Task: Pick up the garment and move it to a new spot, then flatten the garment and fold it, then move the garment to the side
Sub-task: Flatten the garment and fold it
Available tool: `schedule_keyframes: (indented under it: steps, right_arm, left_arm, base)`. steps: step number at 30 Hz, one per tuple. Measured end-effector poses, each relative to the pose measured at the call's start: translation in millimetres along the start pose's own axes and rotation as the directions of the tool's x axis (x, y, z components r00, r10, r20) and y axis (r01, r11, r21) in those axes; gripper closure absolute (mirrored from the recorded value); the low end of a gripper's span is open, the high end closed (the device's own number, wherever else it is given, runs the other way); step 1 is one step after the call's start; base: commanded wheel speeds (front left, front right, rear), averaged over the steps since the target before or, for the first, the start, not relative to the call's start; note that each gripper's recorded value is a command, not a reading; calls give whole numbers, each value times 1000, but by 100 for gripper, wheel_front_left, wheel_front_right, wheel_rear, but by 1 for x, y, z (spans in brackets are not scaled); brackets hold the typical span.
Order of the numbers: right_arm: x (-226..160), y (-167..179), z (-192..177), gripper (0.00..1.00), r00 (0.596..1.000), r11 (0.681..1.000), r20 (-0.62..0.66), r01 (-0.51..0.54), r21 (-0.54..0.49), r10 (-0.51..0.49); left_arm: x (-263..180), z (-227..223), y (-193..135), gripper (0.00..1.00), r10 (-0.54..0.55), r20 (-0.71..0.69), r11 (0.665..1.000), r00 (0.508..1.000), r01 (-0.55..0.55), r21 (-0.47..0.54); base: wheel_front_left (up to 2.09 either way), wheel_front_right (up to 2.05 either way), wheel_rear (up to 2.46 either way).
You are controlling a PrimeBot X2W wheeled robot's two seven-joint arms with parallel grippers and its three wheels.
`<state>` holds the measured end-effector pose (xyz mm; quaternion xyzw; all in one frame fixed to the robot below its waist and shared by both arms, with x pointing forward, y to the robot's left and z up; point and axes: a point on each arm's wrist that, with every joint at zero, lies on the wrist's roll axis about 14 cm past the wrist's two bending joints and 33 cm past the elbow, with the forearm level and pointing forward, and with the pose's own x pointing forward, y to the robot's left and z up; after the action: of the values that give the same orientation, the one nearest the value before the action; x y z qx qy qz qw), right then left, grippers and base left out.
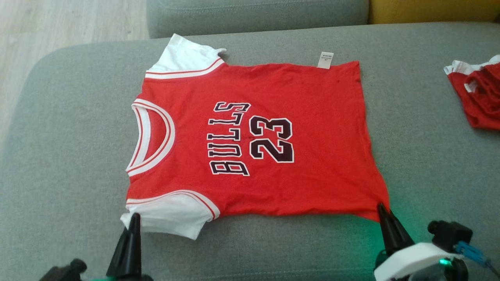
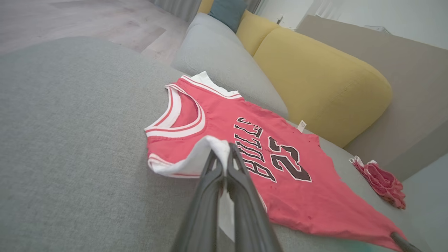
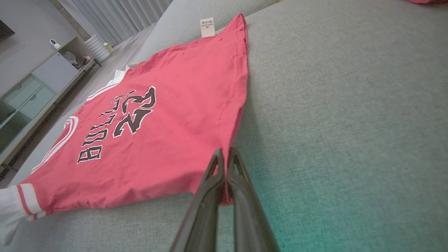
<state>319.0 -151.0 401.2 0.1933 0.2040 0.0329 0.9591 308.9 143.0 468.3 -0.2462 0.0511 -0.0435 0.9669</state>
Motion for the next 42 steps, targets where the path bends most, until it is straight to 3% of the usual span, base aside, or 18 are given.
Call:
schedule_keyframes:
  steps: [11,30,38,39,40,41,42]
  right_arm:
    - [41,6,26,100,997,997,80,-25,66,20]
    - [106,4,48,100,992,995,126,-26,96,14]
    - [123,0,43,100,996,997,91,-11,82,3]
    - [125,0,42,84,996,997,89,-10,82,3]
    - [127,0,43,60,996,996,92,-10,84,2]
    - [128,0,44,26,996,996,91,-10,85,2]
    - [130,0,46,0,995,996,97,-11,87,3]
  left_arm:
    - [64,16,-16,100,-57,80,995,995,63,-77]
    - [157,22,6,100,-31,95,999,995,26,45]
    - [172,-5,8,100,-28,17,997,999,27,71]
    - [174,-6,8,100,-28,16,997,999,27,73]
    - [177,-6,8,89,-28,13,997,1000,27,74]
    - [178,-6,8,62,-29,13,997,999,28,74]
    - [180,-6,7,3,-31,14,997,999,29,73]
  base:
    - [0,0,0]
    - [0,0,0]
    - [0,0,0]
    - [0,0,0]
    - [0,0,0]
    - [0,0,0]
    - [0,0,0]
